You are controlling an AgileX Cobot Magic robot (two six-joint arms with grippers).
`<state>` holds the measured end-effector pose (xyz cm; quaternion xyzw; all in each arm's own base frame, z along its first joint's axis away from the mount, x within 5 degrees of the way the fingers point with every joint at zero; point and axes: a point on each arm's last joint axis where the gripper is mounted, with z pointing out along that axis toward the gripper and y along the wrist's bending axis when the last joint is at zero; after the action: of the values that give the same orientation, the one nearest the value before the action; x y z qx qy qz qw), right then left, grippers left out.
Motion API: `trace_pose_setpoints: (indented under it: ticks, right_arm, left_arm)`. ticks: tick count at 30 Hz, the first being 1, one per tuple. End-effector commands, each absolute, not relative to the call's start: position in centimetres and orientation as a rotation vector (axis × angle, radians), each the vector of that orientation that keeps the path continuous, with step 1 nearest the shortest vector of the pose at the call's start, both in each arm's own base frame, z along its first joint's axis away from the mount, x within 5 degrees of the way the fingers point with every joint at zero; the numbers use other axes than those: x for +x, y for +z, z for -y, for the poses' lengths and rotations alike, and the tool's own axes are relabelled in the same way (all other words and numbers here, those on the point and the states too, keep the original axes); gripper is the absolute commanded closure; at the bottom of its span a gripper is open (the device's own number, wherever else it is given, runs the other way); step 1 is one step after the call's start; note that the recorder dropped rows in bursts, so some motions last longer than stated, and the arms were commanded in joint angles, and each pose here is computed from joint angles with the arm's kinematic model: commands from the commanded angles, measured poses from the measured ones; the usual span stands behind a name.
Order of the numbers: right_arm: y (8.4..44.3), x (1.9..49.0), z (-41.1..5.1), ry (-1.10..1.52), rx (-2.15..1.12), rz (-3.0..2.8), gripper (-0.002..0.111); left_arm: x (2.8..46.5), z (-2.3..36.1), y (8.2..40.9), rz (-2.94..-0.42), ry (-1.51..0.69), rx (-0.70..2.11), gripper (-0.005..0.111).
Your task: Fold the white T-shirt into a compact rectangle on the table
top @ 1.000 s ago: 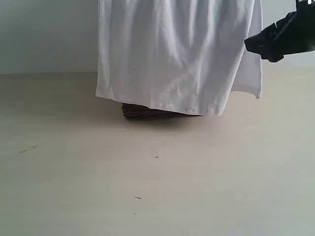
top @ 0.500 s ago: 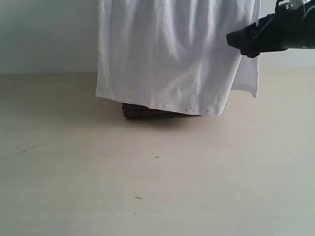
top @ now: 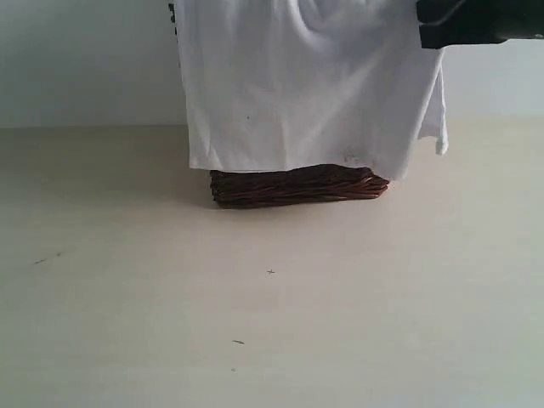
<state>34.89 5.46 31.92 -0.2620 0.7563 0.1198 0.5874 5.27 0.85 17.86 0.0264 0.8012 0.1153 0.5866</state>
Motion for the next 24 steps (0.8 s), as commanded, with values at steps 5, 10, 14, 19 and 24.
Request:
trace_pose_setpoints:
  ticks: [5, 10, 14, 19, 24]
  right_arm:
    - [39.0, 30.5, -5.4, 0.25, -0.592, -1.513, 0.108]
    - [45.3, 27.3, -5.8, 0.146, -0.711, -1.241, 0.108]
    - [49.4, 25.2, -6.0, 0.125, -0.73, -1.094, 0.108]
    - [52.9, 23.1, -5.9, 0.08, -0.722, -0.981, 0.108]
    - [56.2, 21.1, -5.9, 0.055, -0.708, -0.878, 0.108]
  left_arm:
    - [5.3, -0.8, 18.1, -1.849, 0.256, 0.053, 0.107]
    - [5.3, -0.8, 18.1, -1.849, 0.256, 0.053, 0.107]
    - [5.3, -0.8, 18.1, -1.849, 0.256, 0.053, 0.107]
    - [5.3, -0.8, 18.1, -1.849, 0.256, 0.053, 0.107]
    - [5.3, -0.8, 18.1, -1.849, 0.256, 0.053, 0.107]
